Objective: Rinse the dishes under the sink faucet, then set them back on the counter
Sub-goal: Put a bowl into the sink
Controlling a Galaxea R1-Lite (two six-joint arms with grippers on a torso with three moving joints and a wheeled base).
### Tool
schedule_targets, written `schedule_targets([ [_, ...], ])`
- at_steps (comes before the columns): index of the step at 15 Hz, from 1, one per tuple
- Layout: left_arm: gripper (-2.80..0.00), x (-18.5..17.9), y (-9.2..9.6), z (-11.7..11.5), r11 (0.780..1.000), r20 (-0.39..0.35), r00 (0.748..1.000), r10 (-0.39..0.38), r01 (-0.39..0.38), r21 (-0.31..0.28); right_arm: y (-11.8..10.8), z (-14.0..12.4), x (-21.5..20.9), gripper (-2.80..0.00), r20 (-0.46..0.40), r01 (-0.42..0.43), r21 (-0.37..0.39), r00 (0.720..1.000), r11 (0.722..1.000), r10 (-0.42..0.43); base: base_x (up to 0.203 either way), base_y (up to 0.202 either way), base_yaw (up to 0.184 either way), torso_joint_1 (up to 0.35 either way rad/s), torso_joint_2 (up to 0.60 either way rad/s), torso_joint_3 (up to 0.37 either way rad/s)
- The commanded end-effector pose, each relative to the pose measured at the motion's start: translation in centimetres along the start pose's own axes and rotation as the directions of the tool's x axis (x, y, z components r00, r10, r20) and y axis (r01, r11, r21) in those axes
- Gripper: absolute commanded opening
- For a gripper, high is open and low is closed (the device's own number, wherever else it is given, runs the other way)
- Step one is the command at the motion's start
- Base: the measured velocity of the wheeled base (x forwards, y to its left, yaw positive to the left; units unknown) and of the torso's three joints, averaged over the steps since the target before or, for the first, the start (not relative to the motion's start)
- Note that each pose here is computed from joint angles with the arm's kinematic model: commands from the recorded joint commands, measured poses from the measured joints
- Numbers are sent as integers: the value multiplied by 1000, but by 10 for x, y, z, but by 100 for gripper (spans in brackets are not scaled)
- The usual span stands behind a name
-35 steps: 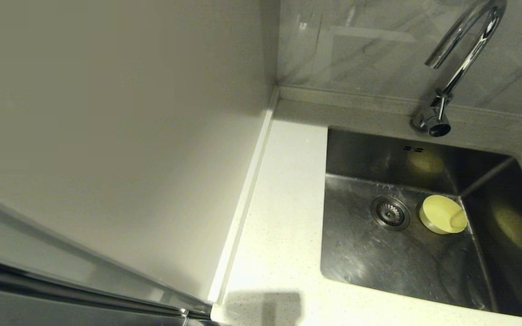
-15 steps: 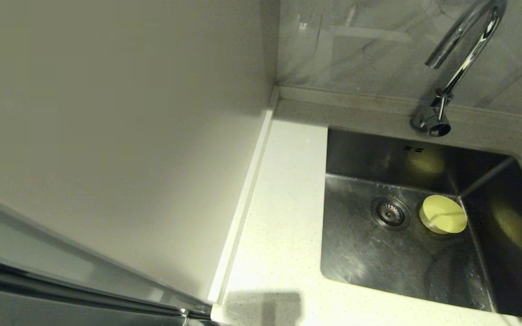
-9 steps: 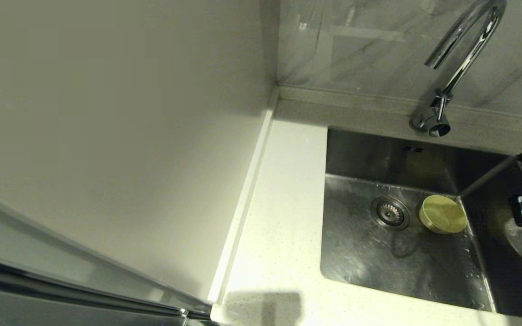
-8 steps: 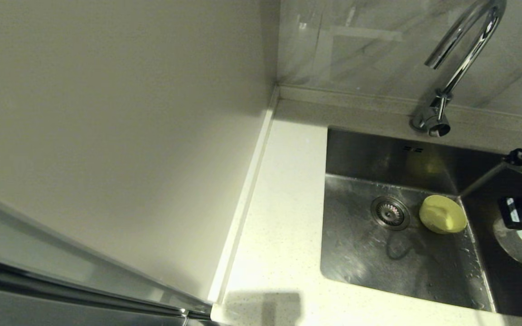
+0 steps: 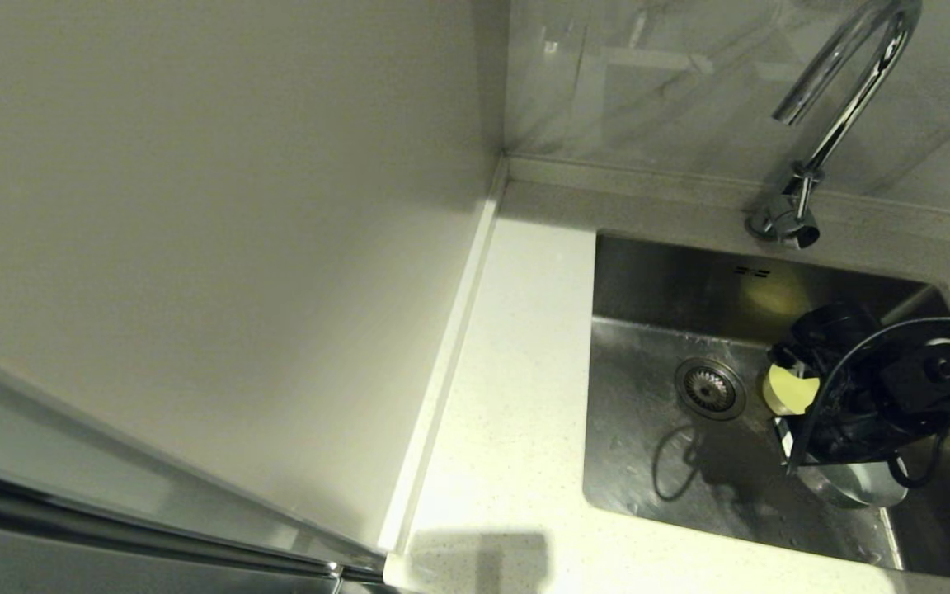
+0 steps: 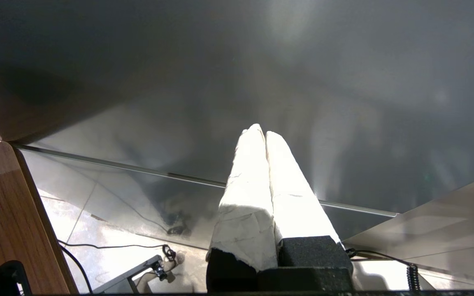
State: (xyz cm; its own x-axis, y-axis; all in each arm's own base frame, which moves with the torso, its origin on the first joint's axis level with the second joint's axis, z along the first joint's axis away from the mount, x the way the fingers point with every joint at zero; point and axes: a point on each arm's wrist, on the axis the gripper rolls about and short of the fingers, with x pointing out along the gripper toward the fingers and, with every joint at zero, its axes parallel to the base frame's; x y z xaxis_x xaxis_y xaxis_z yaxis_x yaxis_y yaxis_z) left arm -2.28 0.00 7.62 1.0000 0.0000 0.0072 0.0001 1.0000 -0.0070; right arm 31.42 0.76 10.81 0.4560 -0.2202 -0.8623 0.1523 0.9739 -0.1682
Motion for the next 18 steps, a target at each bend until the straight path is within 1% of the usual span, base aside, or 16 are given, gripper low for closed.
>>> schedule_targets([
  [1,-280,0,0,-1,1000,-3,1000,0,0,-1,13,-7,48,-280,-75,30,-25,997,999,-32,0,0,0,0,0,0],
  [4,-280,0,0,-1,1000,-3,1000,0,0,-1,11,-5,67,-280,-79,52,-10,995,999,-53,0,0,0,0,0,0],
  [6,-280,0,0,-1,1000,-3,1000,0,0,-1,5,-4,82,-280,-87,82,9,993,997,-81,0,0,0,0,0,0],
  [9,-280,0,0,-1,1000,-3,1000,0,0,-1,-3,-2,96,-280,-91,100,35,991,994,-97,0,0,0,0,0,0],
  [14,-280,0,0,-1,1000,-3,1000,-1,1,-1,-12,9,108,-280,-78,114,69,991,991,-109,0,0,0,0,0,0],
  [18,-280,0,0,-1,1000,-3,1000,0,0,-1,-15,11,108,-280,-72,117,76,991,990,-111,0,0,0,0,0,0],
])
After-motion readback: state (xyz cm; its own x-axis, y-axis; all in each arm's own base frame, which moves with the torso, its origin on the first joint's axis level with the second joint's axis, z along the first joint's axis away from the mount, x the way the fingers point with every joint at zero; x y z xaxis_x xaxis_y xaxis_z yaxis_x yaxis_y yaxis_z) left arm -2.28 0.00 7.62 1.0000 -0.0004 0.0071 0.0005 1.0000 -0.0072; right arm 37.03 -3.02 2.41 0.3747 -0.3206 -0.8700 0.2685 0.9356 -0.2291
